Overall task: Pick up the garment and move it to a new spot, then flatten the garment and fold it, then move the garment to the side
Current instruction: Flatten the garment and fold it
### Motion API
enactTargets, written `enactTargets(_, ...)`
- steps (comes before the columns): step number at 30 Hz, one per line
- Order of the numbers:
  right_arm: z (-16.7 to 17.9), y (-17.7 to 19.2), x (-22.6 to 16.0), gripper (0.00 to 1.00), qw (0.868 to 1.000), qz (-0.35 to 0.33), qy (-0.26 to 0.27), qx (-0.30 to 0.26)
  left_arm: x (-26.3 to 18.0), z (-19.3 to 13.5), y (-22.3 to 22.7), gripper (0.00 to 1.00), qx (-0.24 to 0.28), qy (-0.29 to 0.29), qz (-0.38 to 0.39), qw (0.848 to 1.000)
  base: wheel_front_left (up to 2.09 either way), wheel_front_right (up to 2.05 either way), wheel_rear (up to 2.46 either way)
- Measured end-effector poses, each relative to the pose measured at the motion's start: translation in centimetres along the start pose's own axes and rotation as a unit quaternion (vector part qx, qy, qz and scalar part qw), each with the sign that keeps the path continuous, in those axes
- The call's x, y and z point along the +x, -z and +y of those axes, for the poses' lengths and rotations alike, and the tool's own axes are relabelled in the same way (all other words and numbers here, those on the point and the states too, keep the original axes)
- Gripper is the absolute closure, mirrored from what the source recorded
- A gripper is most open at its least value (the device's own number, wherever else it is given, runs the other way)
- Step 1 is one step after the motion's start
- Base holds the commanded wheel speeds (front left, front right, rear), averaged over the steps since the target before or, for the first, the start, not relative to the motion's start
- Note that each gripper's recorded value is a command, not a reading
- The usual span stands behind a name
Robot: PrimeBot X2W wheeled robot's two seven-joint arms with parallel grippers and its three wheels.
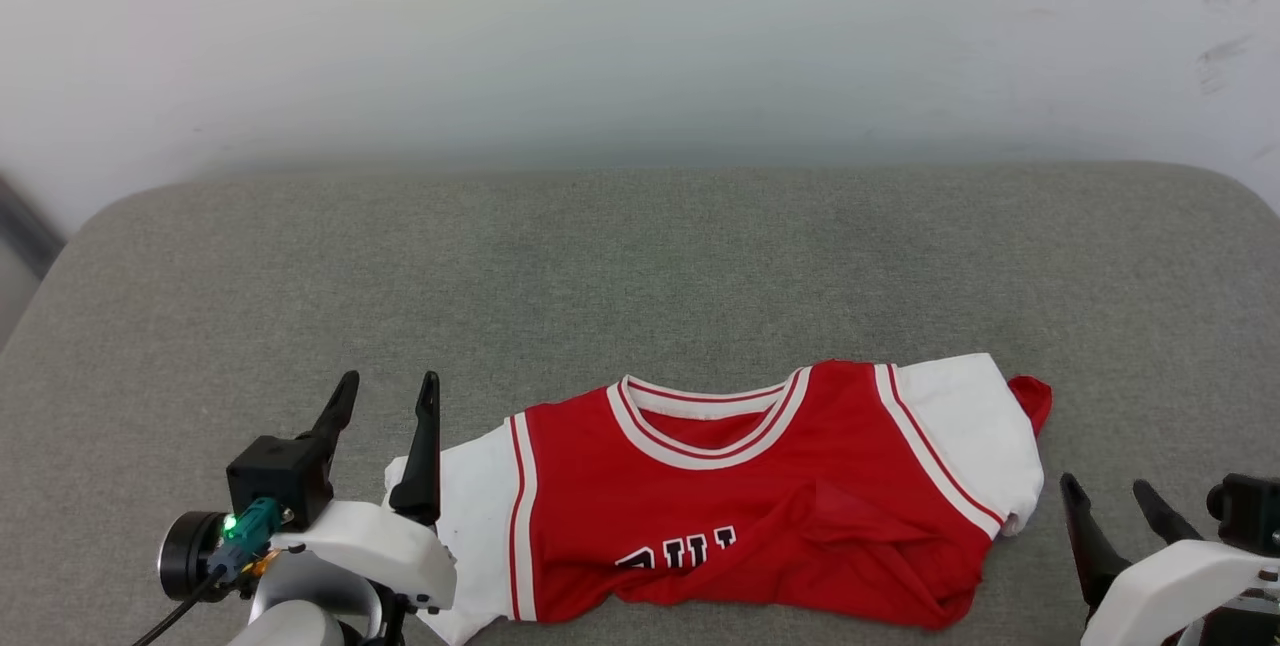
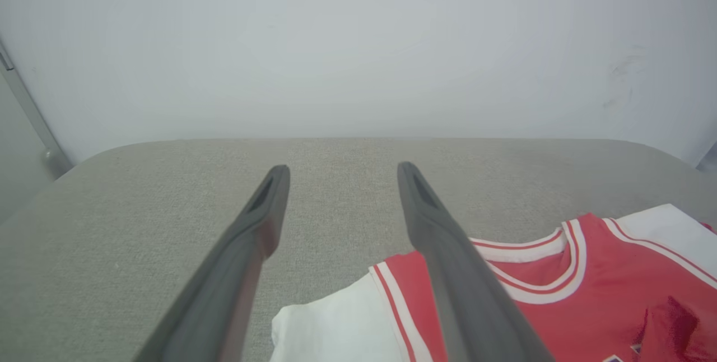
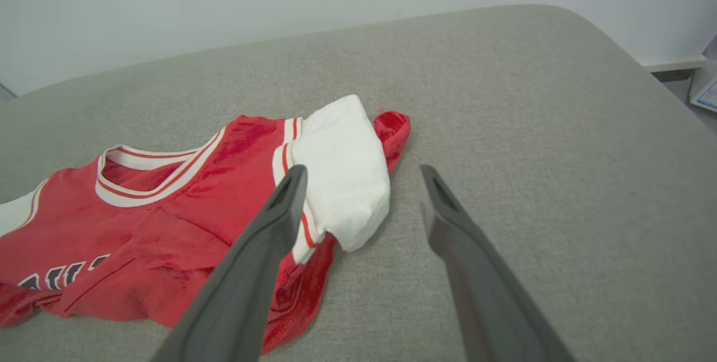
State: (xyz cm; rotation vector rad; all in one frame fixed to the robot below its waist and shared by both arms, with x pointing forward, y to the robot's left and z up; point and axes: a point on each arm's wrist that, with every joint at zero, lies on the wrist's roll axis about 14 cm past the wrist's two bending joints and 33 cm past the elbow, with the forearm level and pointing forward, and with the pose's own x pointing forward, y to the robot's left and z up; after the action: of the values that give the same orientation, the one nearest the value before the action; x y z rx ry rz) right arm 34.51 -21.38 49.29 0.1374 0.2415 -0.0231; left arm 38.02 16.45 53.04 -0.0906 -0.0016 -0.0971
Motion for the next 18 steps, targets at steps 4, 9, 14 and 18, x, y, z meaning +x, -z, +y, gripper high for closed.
enactTargets(4,-2.3,3.8,0.1,0.0,0.993,0.118,0.026,0.017,0.4,-0.2,-1.3,0.0,0.004,-0.001,-0.027,1.0,0.0,0.0,0.0)
enactTargets(9,-3.3,5.9,1.1,0.0,0.973,0.23,0.024,0.021,0.8,-0.5,-1.9,0.0,0.002,0.001,-0.043,0.999,0.0,0.0,0.0)
enactTargets(14,-1.9,6.3,3.5,0.0,0.963,0.269,-0.002,0.009,1.2,-0.3,-1.2,0.0,0.002,0.0,-0.038,0.999,0.0,0.0,0.0)
enactTargets(18,-1.1,7.9,4.9,0.0,0.95,0.312,-0.013,0.003,1.9,-0.1,-0.4,0.0,0.0,-0.001,-0.03,1.0,0.0,0.0,0.0)
